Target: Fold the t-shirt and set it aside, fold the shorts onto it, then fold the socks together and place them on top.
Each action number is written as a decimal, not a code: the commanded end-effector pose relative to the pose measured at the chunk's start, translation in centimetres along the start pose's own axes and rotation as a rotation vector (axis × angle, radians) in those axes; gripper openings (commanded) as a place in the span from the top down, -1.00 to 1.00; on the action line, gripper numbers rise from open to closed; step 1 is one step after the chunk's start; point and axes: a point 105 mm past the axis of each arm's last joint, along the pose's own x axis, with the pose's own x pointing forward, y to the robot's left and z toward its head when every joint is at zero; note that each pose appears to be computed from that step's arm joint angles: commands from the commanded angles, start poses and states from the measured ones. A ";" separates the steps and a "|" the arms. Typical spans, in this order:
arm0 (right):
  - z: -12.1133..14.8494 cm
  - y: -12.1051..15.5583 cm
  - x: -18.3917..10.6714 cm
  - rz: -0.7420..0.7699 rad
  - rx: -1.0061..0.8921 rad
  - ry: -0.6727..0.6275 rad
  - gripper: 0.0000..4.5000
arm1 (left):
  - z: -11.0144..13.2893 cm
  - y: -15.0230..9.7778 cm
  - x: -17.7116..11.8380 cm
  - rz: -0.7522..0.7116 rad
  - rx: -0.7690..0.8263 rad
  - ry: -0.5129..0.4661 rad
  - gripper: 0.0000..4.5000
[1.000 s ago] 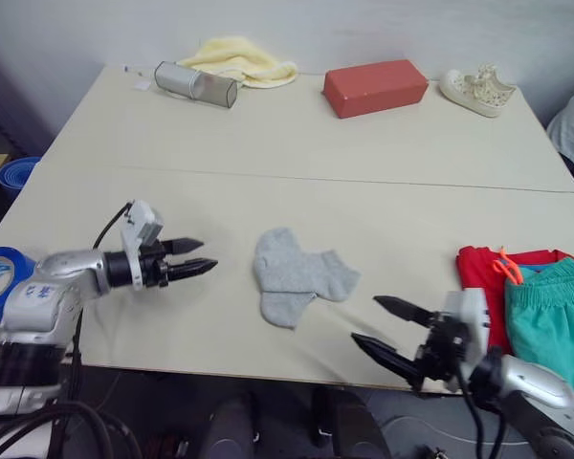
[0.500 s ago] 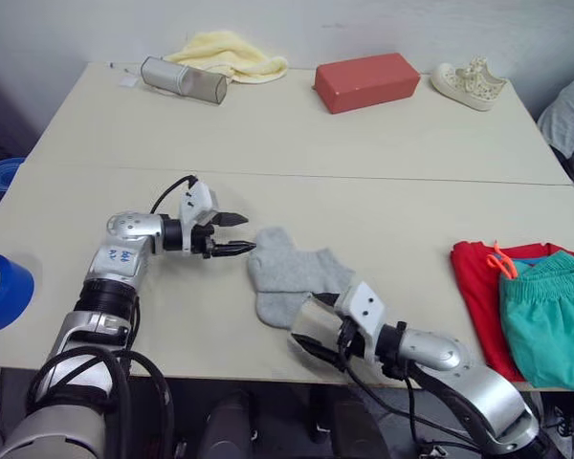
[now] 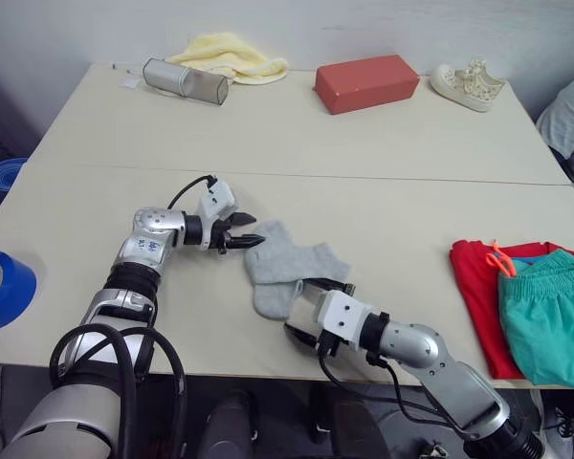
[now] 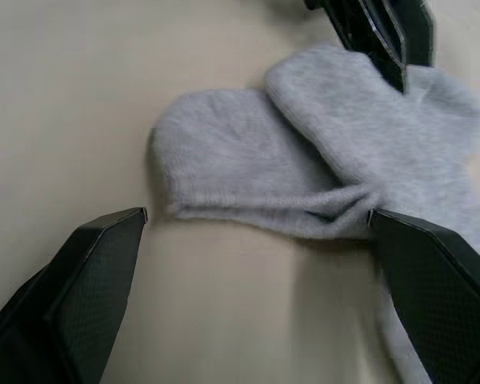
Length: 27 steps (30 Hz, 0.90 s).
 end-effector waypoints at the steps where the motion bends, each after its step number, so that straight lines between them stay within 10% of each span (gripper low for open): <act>1: 1.3 0.8 -0.5 0.046 -0.028 -0.072 -1.00 | 0.9 0.6 -0.1 0.015 -0.024 -0.011 0.25; 6: 1.1 1.0 -0.9 0.083 -0.046 -0.078 -1.00 | 0.3 0.4 0.2 0.005 -0.047 0.036 0.98; 18: 1.3 1.0 2.7 0.109 -0.095 -0.093 -1.00 | -0.8 -0.3 0.7 0.015 -0.098 0.084 1.00; 27: 0.5 1.0 3.4 0.139 -0.114 -0.079 0.17 | -0.3 -0.8 0.5 0.019 -0.112 0.073 1.00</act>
